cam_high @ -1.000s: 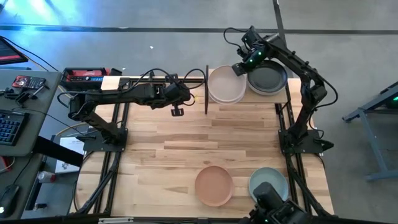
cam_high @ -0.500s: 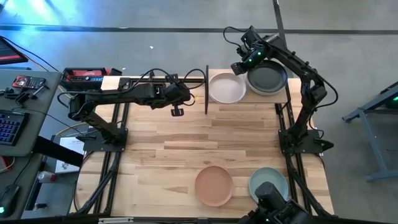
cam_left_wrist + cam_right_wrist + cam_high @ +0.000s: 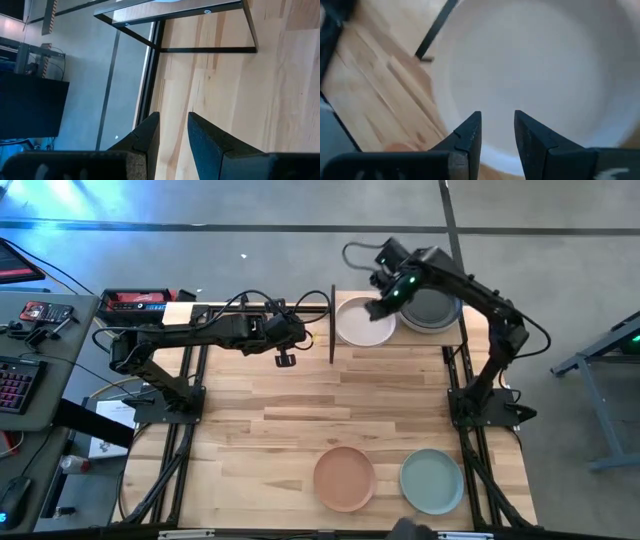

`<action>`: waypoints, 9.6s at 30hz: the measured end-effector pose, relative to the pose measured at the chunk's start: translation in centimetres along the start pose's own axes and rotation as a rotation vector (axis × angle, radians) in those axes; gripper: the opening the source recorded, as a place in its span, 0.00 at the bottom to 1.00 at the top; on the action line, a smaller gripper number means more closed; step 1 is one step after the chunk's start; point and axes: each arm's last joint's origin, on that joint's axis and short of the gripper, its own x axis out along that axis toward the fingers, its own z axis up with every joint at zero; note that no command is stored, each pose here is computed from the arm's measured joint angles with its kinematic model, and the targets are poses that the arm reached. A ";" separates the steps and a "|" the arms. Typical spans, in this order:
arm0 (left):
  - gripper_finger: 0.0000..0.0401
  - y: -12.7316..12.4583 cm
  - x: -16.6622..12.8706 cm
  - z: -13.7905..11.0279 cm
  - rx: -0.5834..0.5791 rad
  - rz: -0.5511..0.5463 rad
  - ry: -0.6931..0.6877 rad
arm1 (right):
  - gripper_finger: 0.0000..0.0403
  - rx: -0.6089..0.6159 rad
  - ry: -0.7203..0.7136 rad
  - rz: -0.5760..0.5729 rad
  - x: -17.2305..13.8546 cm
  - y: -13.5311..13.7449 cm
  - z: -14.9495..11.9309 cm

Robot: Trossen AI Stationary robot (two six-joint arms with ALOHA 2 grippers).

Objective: Place and stack plates onto a shelf
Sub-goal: Stack the gray plate on top of the white plate on the shelf, then stack the blue plate on top of the gray plate on the shelf

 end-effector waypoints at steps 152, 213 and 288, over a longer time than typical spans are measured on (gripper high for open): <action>0.22 -3.6 -1.8 -2.1 -0.306 -0.450 0.244 | 0.23 0.464 0.142 -0.770 19.9 26.0 -40.4; 0.22 -3.6 -1.8 -2.1 -0.303 -0.450 0.244 | 0.00 0.517 0.080 -0.753 18.4 25.2 -41.1; 0.22 -2.4 -1.0 -2.0 -0.518 -0.411 0.258 | 0.00 -0.905 -0.118 -0.577 1.2 11.4 -6.0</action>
